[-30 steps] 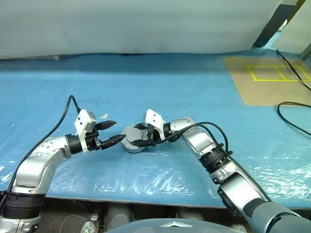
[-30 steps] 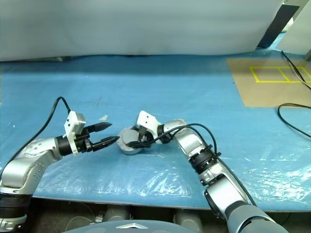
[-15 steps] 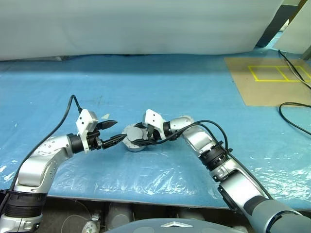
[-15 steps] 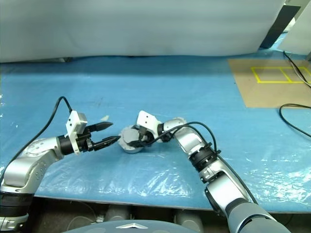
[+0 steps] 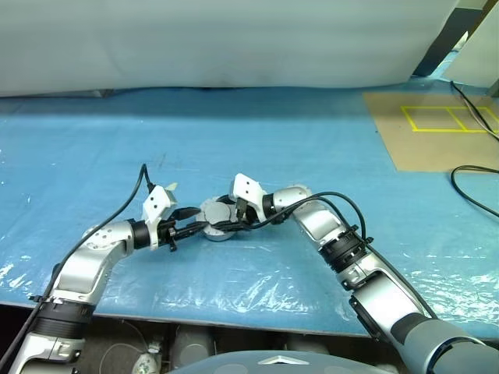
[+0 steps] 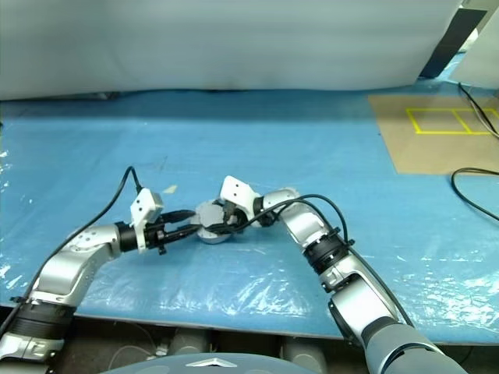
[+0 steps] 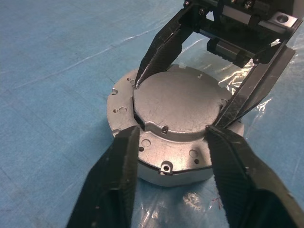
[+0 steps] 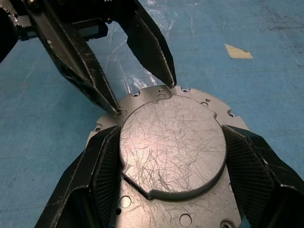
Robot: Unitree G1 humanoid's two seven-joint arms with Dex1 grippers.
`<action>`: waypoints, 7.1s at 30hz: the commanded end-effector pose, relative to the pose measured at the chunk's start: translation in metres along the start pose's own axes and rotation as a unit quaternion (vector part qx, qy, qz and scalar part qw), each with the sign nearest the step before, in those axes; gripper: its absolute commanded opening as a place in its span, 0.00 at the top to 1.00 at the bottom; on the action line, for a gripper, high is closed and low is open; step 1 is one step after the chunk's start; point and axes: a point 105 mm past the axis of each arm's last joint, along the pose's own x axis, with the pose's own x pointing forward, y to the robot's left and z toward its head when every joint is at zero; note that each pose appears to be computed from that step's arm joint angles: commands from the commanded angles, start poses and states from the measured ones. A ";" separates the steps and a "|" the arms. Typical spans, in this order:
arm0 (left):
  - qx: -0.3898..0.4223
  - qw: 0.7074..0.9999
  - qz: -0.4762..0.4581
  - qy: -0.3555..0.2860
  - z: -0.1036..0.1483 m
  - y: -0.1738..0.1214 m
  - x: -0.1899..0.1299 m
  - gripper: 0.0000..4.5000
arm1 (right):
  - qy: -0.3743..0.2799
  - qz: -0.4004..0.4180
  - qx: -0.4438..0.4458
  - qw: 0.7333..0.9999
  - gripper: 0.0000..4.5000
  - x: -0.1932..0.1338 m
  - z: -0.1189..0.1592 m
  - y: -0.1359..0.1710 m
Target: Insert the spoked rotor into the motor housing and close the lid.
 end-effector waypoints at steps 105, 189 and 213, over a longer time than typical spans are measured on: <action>0.031 0.999 -0.008 -0.033 0.014 0.002 0.003 1.00 | -0.105 0.029 0.494 0.863 0.72 -0.045 -0.026 0.011; -0.514 0.812 -0.095 -0.261 0.062 0.005 0.012 0.20 | -0.286 0.092 0.552 0.778 0.73 -0.076 0.064 -0.008; -0.502 0.802 0.054 -0.320 0.053 0.057 0.011 0.39 | -0.294 0.053 0.567 0.767 0.30 -0.074 0.055 -0.015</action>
